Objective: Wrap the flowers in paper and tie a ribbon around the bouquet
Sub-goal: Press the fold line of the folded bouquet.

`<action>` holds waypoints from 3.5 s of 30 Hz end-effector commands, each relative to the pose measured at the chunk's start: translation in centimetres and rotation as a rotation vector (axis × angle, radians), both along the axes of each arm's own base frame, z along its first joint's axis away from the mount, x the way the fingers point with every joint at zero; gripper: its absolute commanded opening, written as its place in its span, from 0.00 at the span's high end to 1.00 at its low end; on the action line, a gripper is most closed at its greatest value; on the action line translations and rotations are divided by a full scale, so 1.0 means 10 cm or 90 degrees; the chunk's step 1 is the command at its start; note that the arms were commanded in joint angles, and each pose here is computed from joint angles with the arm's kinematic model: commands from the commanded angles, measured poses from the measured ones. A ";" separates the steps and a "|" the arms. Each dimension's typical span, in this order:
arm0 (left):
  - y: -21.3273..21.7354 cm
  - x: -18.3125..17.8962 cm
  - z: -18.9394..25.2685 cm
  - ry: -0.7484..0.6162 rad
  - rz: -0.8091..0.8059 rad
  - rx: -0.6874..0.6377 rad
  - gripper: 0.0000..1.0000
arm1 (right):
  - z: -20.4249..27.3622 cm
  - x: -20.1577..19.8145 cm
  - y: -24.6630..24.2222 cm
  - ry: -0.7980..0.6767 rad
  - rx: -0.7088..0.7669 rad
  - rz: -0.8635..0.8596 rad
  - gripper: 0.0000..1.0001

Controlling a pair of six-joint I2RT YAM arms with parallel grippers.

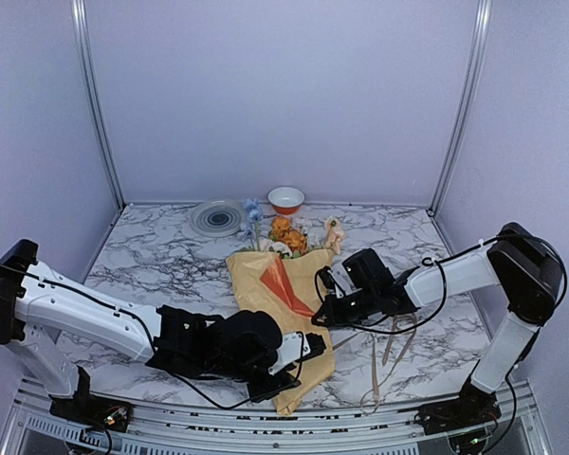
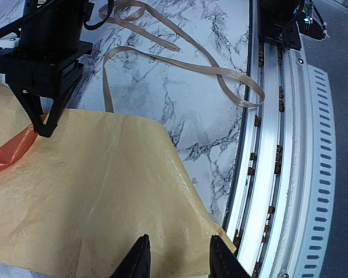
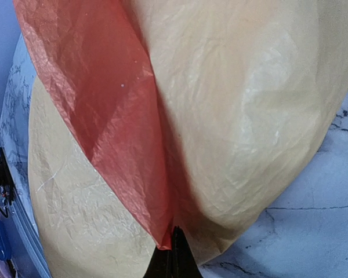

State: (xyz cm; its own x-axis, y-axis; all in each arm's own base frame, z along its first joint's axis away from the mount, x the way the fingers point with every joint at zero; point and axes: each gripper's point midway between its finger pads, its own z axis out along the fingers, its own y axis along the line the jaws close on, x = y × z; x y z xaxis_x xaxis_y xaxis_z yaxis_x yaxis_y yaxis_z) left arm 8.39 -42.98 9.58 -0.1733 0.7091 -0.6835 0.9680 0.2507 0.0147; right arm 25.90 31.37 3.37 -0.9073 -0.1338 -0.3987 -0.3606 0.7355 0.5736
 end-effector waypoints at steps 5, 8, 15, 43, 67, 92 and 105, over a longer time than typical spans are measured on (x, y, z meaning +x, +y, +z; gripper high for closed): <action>0.29 0.46 -0.54 -0.102 0.123 0.122 0.58 | 0.08 0.07 0.03 -0.016 0.015 -0.003 0.95; 0.26 0.42 -0.73 -0.088 0.108 0.147 0.54 | 0.09 0.08 0.02 -0.022 0.003 0.005 0.86; 0.24 0.20 -1.01 -0.031 0.067 0.170 0.54 | 0.38 0.52 -0.39 -0.145 -0.187 -0.076 0.71; 0.28 0.23 -0.88 -0.046 0.082 0.144 0.53 | 0.26 0.24 -0.06 -0.060 -0.072 0.072 0.93; 0.00 0.11 -0.34 -0.173 0.068 0.093 0.40 | 0.63 0.28 0.21 -0.091 0.113 0.034 1.00; 0.18 -0.17 -0.50 -0.127 -0.004 0.133 1.00 | 0.51 0.47 -0.02 -0.100 0.097 -0.038 1.00; 0.09 -0.29 -0.36 -0.125 -0.076 0.128 0.71 | 0.21 0.47 -0.02 -0.068 0.083 -0.049 1.00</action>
